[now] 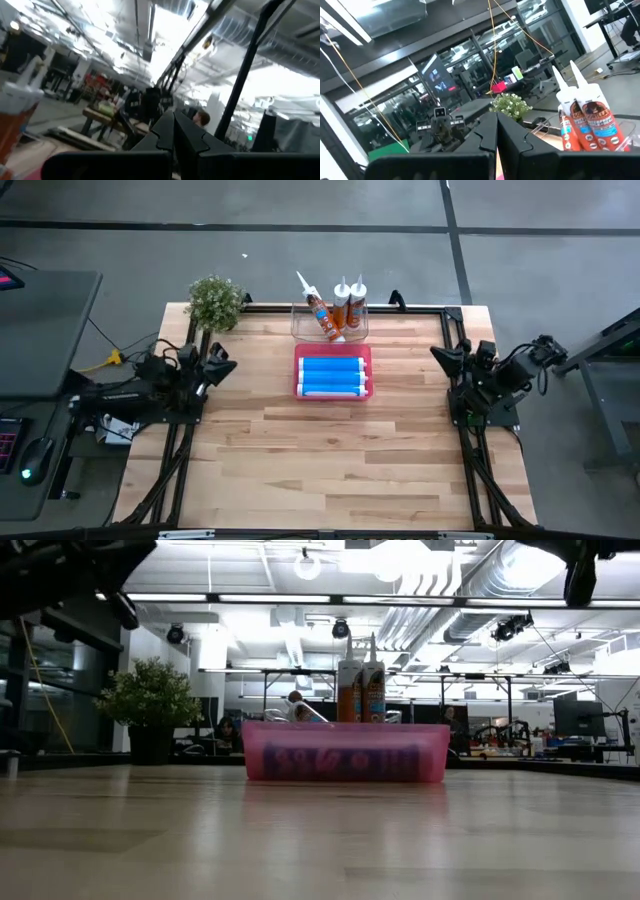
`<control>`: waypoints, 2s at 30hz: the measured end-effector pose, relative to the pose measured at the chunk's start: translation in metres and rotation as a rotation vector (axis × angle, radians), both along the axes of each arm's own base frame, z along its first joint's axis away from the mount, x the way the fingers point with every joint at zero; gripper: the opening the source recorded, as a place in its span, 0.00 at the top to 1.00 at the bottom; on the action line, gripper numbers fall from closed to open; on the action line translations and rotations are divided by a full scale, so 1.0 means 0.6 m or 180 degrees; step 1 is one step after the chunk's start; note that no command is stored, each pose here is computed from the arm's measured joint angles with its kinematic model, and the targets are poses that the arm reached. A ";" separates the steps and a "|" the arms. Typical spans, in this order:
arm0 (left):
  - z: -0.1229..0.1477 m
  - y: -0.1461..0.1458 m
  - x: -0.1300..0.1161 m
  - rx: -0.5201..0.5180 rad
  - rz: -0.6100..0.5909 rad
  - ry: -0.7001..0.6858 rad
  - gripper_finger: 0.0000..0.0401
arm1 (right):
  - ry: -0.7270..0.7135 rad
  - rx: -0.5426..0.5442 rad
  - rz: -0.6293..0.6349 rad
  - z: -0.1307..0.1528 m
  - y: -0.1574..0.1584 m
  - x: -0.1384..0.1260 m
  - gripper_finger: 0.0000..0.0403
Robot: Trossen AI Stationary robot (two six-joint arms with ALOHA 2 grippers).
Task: Pick & place silicon tubes, Sealant and Lysol wipes
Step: Return to home position
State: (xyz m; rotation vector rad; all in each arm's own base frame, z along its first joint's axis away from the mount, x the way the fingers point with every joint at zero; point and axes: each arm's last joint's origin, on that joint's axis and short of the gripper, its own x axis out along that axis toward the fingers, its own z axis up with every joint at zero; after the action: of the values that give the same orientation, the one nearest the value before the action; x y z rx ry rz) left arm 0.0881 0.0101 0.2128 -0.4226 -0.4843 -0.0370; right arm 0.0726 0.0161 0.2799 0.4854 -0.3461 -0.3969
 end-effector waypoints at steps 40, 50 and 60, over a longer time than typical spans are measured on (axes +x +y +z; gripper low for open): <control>-0.003 0.003 -0.002 0.0263 0.0357 0.0266 1.00 | 0.0775 -0.0282 0.0185 -0.179 -0.032 0.054 1.00; -0.034 0.008 0.007 0.0405 0.0666 0.0948 1.00 | 0.1249 -0.0531 0.0564 -0.200 -0.027 0.056 1.00; -0.036 0.008 0.008 0.0866 0.0791 0.1049 1.00 | 0.1441 -0.1080 0.0661 -0.201 -0.025 0.056 1.00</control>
State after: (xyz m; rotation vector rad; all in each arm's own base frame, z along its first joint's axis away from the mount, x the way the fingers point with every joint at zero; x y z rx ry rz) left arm 0.0928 0.0146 0.1910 -0.0949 -0.1991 0.2025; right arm 0.1064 0.0012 0.1595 0.0889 0.0780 -0.2292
